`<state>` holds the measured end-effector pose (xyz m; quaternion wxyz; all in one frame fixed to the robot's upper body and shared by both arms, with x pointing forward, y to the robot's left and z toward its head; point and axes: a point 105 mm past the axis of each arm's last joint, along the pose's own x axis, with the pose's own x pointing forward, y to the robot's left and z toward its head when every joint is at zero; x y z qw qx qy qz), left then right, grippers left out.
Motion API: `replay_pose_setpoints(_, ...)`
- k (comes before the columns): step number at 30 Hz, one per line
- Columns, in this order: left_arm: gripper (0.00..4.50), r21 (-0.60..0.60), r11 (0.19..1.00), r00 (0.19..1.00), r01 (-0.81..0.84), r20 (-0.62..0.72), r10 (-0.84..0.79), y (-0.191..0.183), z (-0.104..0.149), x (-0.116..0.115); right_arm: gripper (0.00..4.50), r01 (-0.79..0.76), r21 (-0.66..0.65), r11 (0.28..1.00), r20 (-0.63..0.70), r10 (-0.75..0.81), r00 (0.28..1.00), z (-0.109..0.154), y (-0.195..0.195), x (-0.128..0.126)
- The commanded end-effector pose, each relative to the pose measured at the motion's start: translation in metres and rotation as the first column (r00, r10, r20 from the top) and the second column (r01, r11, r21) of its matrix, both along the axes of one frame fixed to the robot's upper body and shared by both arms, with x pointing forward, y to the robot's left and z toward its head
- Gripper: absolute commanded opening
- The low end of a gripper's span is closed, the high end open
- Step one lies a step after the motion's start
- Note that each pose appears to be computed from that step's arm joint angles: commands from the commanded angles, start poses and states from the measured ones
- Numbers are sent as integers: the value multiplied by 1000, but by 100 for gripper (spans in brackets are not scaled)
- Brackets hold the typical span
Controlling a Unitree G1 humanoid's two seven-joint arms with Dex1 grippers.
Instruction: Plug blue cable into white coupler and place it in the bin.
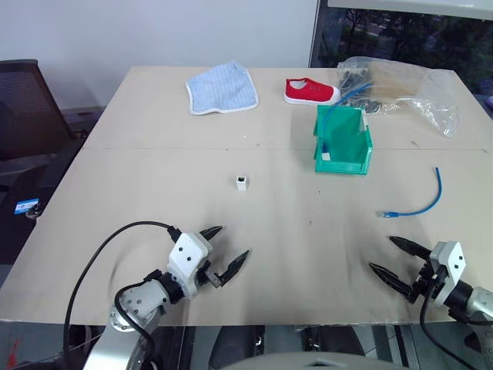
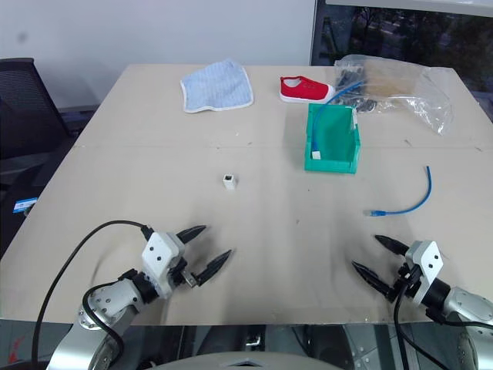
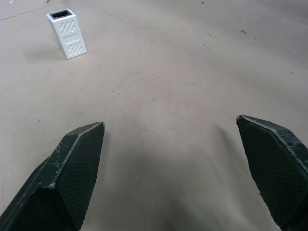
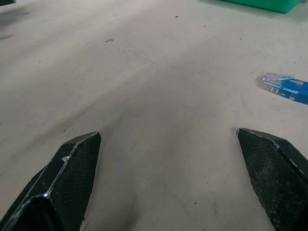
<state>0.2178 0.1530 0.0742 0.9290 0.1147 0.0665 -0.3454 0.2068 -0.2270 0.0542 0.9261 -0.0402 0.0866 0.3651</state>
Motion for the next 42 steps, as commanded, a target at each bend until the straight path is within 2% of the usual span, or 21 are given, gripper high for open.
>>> replay_pose_setpoints(1, 450, -21, 1000, 1000, 11, 12, -10, -2, 9, 2, 445, 14, -29, 999, 36, -13, 999, 7, -9, 1)
replay_pose_setpoints(15, 450, -32, 999, 999, 43, 1, -43, -8, 12, 2, 445, 8, -75, 997, 54, -4, 999, 14, -25, 8)
replay_pose_setpoints(20, 450, 5, 994, 993, 113, 18, -113, -14, 15, 3, 445, 27, -65, 997, 68, -23, 997, 29, -35, 20)
replay_pose_setpoints(24, 450, 18, 965, 965, 260, 15, -260, -28, 29, 3, 445, 27, -129, 991, 86, -16, 996, 45, -41, 43)
replay_pose_setpoints(30, 450, -4, 897, 897, 442, 14, -442, -44, 63, 10, 445, -16, -267, 964, 45, 29, 999, 49, -46, 73)
replay_pose_setpoints(33, 450, 13, 844, 844, 537, 2, -537, -50, 78, 7, 445, -52, -278, 959, 1, 54, 999, 51, -49, 86)
replay_pose_setpoints(38, 450, 37, 779, 780, 626, -14, -626, -53, 91, 2, 445, -128, -281, 951, -89, 107, 990, 44, -53, 92)
replay_pose_setpoints(39, 450, 42, 771, 772, 635, -15, -635, -52, 93, 3, 394, -138, -277, 951, -96, 115, 989, 44, -52, 93)
replay_pose_setpoints(41, 450, 44, 764, 765, 644, -13, -644, -50, 95, 6, 327, -176, -277, 945, -122, 147, 982, 41, -49, 94)
replay_pose_setpoints(42, 450, 48, 760, 761, 648, -13, -649, -48, 96, 6, 266, -185, -282, 941, -126, 155, 980, 40, -48, 94)
